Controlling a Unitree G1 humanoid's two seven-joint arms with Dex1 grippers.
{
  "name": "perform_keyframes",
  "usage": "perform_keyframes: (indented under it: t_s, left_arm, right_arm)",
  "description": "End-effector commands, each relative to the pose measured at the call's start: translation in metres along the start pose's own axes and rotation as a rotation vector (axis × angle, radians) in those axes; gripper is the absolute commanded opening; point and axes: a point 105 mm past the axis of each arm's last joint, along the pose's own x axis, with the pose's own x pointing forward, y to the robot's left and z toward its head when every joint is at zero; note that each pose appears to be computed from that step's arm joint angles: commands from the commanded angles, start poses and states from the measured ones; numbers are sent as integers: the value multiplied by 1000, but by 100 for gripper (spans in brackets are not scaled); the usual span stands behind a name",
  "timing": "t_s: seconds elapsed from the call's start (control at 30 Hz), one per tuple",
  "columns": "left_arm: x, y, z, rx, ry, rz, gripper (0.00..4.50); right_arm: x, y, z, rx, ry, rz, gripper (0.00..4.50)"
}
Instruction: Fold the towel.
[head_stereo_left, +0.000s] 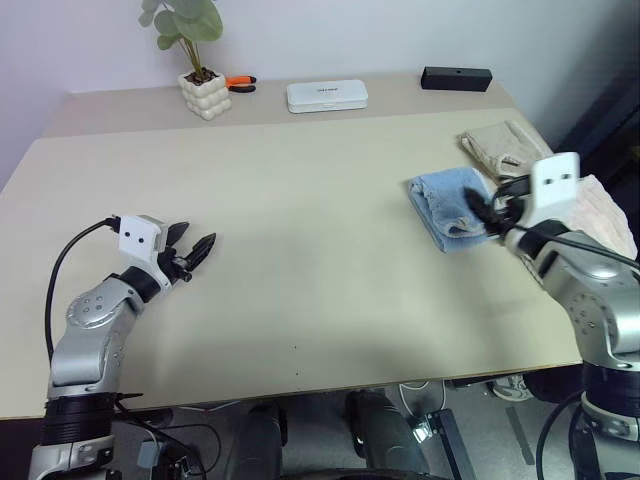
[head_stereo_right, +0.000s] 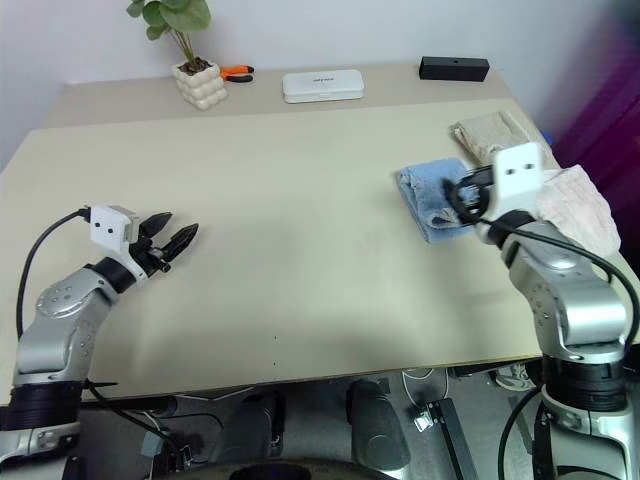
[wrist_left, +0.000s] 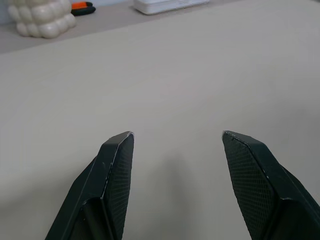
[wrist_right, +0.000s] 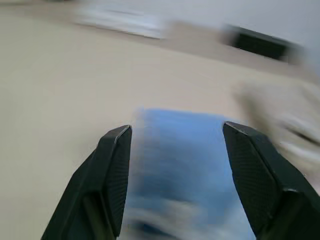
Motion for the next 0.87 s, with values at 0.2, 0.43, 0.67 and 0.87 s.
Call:
perform_keyframes:
  t_s: [0.2, 0.43, 0.67, 0.87]
  left_arm:
    - [-15, -16, 8, 48, -14, -67, 287]
    - [-16, -26, 7, 33, -10, -76, 287]
    - [-21, -28, 5, 26, -5, -68, 287]
    - [-16, -32, 13, 16, -30, -72, 287]
  right_arm:
    - [5, 38, -6, -111, -19, 367, 290]
    - [5, 44, -16, -154, -10, 440, 290]
    - [12, 54, -20, -156, -29, 454, 290]
    - [17, 57, -17, -128, -57, 453, 290]
